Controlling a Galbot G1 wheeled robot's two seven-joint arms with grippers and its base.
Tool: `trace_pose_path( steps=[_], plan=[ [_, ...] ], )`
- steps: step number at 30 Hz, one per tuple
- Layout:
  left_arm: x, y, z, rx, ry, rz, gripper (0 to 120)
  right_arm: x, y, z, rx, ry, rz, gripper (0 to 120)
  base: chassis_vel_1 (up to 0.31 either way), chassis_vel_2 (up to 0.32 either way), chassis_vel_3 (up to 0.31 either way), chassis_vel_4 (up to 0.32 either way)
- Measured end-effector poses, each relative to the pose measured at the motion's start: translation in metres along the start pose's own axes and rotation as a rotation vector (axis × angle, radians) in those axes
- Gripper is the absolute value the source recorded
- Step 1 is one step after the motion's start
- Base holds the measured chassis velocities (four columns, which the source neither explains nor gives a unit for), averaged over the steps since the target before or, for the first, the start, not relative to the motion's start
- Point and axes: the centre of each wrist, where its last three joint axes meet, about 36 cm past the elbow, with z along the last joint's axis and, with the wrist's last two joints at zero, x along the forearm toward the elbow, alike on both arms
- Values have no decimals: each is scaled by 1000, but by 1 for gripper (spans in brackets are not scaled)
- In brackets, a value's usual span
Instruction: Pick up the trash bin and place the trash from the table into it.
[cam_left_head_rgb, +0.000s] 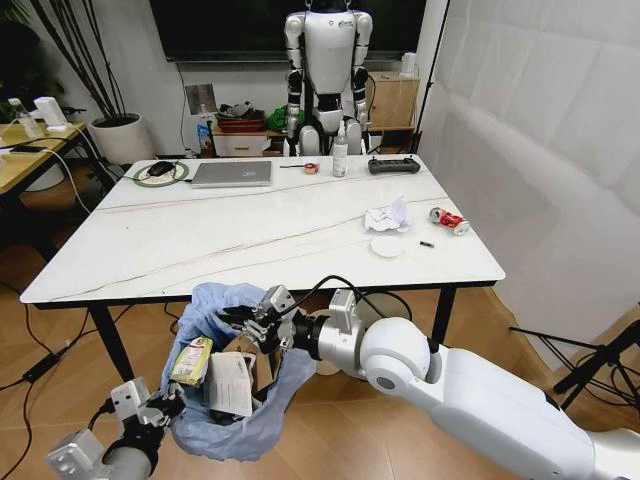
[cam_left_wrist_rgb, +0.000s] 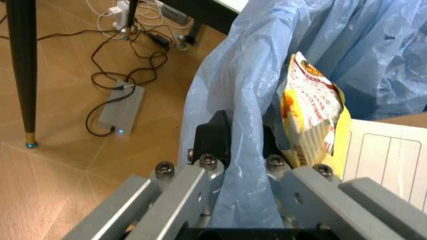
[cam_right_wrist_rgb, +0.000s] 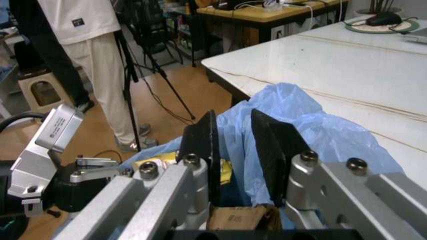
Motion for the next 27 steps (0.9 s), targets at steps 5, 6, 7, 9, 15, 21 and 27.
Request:
trace_pose_path(
  steps=[5,6,7,9,15,21,27],
  plan=[
    [0,0,0,1,-1,0,1,3,-1,-4,2,-18,9,27,0,0,0,0],
    [0,0,0,1,-1,0,1,3,-2,-5,3,-25,14,28,0,0,0,0],
    [0,0,0,1,-1,0,1,3,-2,-5,3,-25,14,28,0,0,0,0],
    [0,0,1,4,0,0,1,6,-15,-21,6,-73,72,30,0,0,0,0],
    [-2,-1,2,5,3,4,1,26,-73,-38,-2,-102,299,46,0,0,0,0],
    [-6,-4,3,-6,10,30,1,93,-146,-23,-75,-79,652,73,0,0,0,0],
    [-5,-5,1,-15,16,43,1,152,-172,-4,-86,-68,836,94,0,0,0,0]
  ],
)
